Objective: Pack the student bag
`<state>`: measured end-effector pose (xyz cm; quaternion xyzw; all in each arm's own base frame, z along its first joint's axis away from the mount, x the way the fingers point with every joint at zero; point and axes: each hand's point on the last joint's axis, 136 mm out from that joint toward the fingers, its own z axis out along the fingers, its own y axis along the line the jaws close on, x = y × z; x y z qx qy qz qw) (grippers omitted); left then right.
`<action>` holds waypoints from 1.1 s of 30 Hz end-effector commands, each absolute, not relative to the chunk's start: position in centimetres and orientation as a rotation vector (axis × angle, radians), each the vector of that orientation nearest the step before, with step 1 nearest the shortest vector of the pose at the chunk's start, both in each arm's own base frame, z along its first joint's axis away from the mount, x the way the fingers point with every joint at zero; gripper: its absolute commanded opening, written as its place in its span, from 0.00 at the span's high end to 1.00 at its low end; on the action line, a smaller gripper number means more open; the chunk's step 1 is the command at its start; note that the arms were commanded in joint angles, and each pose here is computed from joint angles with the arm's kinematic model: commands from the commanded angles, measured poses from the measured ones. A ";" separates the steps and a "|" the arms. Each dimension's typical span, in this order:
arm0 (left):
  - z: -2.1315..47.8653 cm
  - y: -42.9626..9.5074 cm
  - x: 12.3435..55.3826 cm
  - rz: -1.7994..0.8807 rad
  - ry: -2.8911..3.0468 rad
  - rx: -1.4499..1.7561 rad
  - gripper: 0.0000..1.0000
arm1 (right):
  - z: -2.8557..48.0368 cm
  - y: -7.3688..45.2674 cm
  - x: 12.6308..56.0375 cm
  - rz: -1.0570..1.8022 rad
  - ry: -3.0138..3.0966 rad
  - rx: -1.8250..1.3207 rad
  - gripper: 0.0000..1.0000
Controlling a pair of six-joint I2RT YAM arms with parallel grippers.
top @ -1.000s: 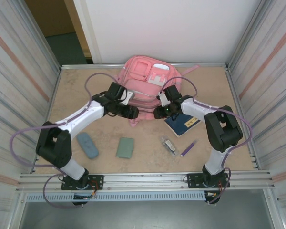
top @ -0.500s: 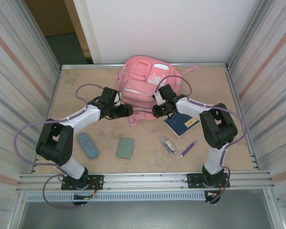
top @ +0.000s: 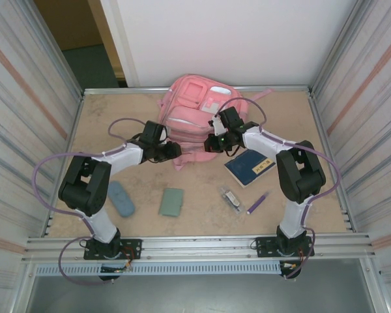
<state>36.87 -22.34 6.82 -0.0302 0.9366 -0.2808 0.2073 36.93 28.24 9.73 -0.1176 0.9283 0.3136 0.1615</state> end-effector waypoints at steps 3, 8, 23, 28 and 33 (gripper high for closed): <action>6.4 -23.6 36.4 -0.866 2.602 -0.114 0.68 | 13.1 31.3 35.7 1.078 2.620 -0.392 1.00; 7.2 -24.2 37.4 -0.884 2.584 -0.114 0.69 | 14.1 33.3 34.4 1.050 2.644 -0.515 1.00; 8.4 -23.5 37.5 -0.999 2.555 -0.191 0.71 | 10.8 36.6 34.6 1.044 2.665 -0.352 0.89; 9.6 -20.8 36.0 -1.025 2.536 -0.164 0.74 | 10.7 36.2 32.8 1.071 2.693 -0.465 0.78; 11.2 -20.6 34.8 -1.038 2.503 -0.072 0.72 | 11.4 35.1 31.8 1.138 2.672 -0.496 0.71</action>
